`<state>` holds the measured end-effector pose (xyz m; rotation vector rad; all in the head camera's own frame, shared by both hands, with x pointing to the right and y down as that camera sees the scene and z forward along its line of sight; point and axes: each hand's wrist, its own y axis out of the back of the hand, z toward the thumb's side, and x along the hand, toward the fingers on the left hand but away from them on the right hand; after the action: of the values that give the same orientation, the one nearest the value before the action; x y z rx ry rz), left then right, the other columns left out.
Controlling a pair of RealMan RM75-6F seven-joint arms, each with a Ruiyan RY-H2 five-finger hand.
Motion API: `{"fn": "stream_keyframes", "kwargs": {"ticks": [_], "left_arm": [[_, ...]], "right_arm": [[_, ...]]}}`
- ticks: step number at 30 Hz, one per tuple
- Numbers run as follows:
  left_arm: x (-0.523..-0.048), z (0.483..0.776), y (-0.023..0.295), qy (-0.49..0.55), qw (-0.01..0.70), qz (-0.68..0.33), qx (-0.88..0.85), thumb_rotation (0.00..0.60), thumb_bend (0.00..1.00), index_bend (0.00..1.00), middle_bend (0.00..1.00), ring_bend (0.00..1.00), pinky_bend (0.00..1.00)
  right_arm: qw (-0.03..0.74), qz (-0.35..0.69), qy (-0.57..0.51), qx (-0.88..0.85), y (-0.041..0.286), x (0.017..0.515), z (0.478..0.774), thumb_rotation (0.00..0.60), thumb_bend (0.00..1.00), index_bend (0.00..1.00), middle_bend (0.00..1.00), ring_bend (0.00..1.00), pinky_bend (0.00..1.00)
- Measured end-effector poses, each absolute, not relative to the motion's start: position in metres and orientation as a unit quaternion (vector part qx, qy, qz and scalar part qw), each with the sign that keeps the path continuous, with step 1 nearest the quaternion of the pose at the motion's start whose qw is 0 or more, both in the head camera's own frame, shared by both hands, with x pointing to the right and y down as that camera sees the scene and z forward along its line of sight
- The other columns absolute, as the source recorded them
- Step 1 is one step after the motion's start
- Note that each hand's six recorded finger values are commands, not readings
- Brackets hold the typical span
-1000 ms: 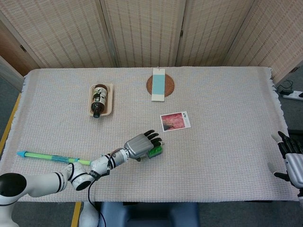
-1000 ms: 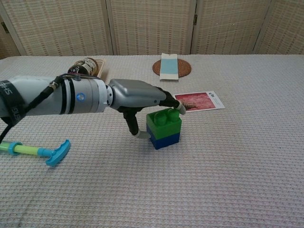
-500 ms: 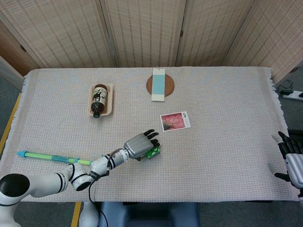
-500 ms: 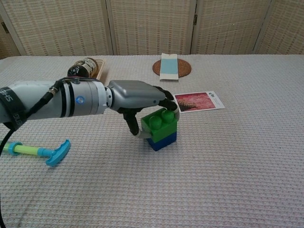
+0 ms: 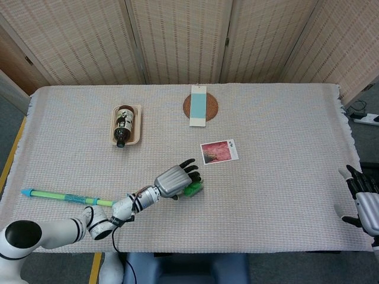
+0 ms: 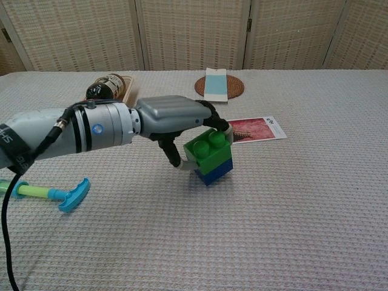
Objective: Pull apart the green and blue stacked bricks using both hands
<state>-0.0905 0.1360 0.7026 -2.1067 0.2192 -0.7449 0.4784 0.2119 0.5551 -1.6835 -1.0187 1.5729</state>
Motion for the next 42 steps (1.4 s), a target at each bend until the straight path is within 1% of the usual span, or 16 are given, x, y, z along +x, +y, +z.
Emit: {"fn": "stream_keyframes", "kwargs": {"ticks": [6, 10, 16, 19, 26, 30, 38, 42], "left_arm": [[-0.1, 0.699, 0.135, 0.107, 0.431, -0.292, -0.847, 0.6, 0.4, 0.69, 0.75, 0.24, 0.0], [-0.106, 0.692, 0.135, 0.114, 0.431, -0.288, -0.847, 0.6, 0.39, 0.72, 0.78, 0.27, 0.0], [-0.116, 0.677, 0.132, 0.128, 0.438, -0.285, -0.843, 0.6, 0.39, 0.72, 0.79, 0.27, 0.0], [-0.12, 0.671, 0.131, 0.135, 0.437, -0.284, -0.843, 0.6, 0.39, 0.73, 0.79, 0.27, 0.0], [-0.123, 0.659, 0.13, 0.147, 0.438, -0.277, -0.843, 0.6, 0.39, 0.72, 0.79, 0.27, 0.0], [-0.123, 0.655, 0.127, 0.156, 0.438, -0.271, -0.843, 0.6, 0.39, 0.73, 0.79, 0.27, 0.0], [-0.119, 0.646, 0.127, 0.164, 0.438, -0.255, -0.846, 0.6, 0.39, 0.73, 0.79, 0.27, 0.0], [-0.121, 0.642, 0.131, 0.161, 0.442, -0.248, -0.847, 0.6, 0.39, 0.73, 0.79, 0.27, 0.0]], "right_arm": [[0.291, 0.585, -0.377, -0.657, 0.211, 0.472, 0.566, 0.6, 0.41, 0.0, 0.0, 0.0, 0.0], [0.257, 0.568, -0.373, -0.687, 0.209, 0.465, 0.578, 0.6, 0.41, 0.0, 0.0, 0.0, 0.0], [0.177, 0.514, -0.371, -0.753, 0.194, 0.443, 0.6, 0.6, 0.41, 0.0, 0.0, 0.0, 0.0], [0.123, 0.482, -0.372, -0.784, 0.184, 0.43, 0.612, 0.6, 0.41, 0.0, 0.0, 0.0, 0.0], [-0.006, 0.418, -0.34, -0.842, 0.158, 0.384, 0.646, 0.6, 0.41, 0.0, 0.0, 0.0, 0.0], [-0.058, 0.396, -0.312, -0.862, 0.148, 0.356, 0.665, 0.6, 0.41, 0.0, 0.0, 0.0, 0.0], [-0.122, 0.352, -0.246, -0.895, 0.133, 0.293, 0.695, 0.6, 0.41, 0.0, 0.0, 0.0, 0.0], [-0.131, 0.332, -0.223, -0.907, 0.124, 0.27, 0.701, 0.6, 0.41, 0.0, 0.0, 0.0, 0.0]]}}
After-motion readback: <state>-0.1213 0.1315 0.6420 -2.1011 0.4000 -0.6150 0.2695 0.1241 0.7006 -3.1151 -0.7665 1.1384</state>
